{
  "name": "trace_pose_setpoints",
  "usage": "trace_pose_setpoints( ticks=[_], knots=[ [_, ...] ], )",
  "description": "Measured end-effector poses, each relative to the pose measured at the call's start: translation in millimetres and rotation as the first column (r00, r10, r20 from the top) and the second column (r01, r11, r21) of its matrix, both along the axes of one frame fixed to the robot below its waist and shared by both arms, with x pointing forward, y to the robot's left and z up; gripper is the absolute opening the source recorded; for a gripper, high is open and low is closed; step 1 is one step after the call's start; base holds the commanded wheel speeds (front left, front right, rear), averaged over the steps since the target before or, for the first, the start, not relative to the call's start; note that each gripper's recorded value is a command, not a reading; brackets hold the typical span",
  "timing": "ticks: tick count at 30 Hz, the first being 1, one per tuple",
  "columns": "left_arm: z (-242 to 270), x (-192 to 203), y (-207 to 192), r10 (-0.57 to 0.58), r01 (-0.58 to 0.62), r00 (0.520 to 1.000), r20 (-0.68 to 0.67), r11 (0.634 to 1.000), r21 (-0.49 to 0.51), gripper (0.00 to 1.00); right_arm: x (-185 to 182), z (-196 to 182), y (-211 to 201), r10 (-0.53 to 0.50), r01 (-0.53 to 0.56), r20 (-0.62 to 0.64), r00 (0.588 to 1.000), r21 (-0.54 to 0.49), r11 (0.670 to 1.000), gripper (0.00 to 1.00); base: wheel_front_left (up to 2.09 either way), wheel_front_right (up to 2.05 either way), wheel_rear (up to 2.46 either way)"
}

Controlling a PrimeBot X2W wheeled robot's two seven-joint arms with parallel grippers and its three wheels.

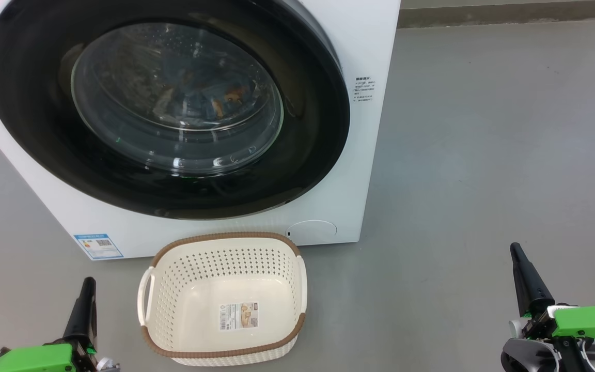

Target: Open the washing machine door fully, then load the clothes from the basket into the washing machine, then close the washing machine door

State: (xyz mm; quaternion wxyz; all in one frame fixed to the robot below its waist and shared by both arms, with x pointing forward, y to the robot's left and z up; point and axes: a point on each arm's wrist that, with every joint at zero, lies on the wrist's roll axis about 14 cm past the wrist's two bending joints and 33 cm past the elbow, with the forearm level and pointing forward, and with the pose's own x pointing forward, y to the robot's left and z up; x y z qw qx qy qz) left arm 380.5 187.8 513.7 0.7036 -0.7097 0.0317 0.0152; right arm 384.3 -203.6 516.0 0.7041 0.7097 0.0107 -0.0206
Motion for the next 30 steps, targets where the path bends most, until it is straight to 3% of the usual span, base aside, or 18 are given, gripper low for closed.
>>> trace_pose_setpoints(
  ticks=[30],
  knots=[
    [0.0, 0.0, -0.2, -0.003, 0.003, 1.000, 0.000, 1.000, -0.001, 0.00, 0.1, 1.7, -0.2, -0.004, 0.004, 0.003, 1.000, 0.003, 1.000, 0.00, 0.00, 0.00, 0.00]
  ],
)
